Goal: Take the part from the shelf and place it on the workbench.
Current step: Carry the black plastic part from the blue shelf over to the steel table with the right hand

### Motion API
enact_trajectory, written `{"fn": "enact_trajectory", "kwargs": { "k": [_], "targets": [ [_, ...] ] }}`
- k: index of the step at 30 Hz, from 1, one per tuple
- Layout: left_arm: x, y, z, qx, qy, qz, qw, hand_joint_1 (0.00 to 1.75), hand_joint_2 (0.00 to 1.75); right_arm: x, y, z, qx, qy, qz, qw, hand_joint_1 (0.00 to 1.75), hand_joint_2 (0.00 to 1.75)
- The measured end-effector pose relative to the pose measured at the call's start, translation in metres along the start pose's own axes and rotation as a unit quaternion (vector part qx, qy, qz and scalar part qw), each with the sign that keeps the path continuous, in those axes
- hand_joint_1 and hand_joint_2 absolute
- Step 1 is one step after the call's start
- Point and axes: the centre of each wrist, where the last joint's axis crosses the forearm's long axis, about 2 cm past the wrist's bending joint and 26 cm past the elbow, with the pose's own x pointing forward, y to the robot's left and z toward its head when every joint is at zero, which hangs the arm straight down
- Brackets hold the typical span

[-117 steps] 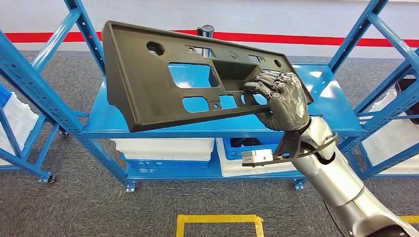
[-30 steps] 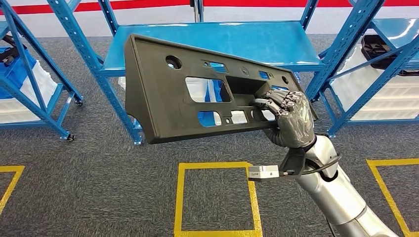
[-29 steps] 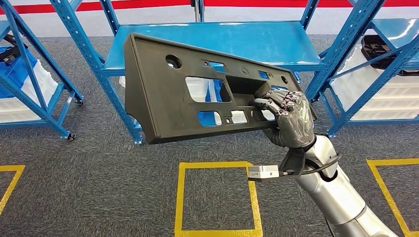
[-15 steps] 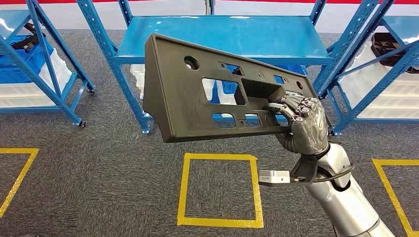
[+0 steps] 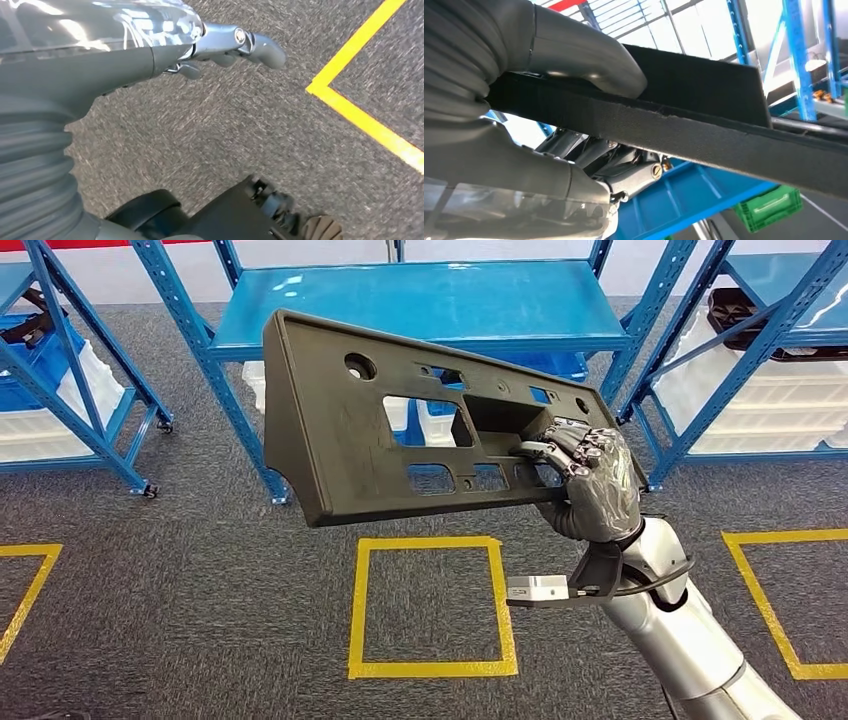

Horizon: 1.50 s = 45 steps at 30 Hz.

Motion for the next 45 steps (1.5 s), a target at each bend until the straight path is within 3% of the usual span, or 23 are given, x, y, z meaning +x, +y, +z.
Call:
{"fn": "enact_trajectory", "kwargs": {
  "k": [11,45],
  "targets": [
    [-0.002,-0.002,0.002,-0.005,-0.006,-0.004,1.0,0.0,1.75,0.001,0.002,0.003,0.004,0.012,-0.048,0.999,1.75,1.75],
    [-0.007,0.002,0.003,-0.004,0.006,-0.012,1.0,0.0,1.75,0.015,0.005,0.021,-0.008,0.02,-0.045,0.999,1.75,1.75]
  ]
}}
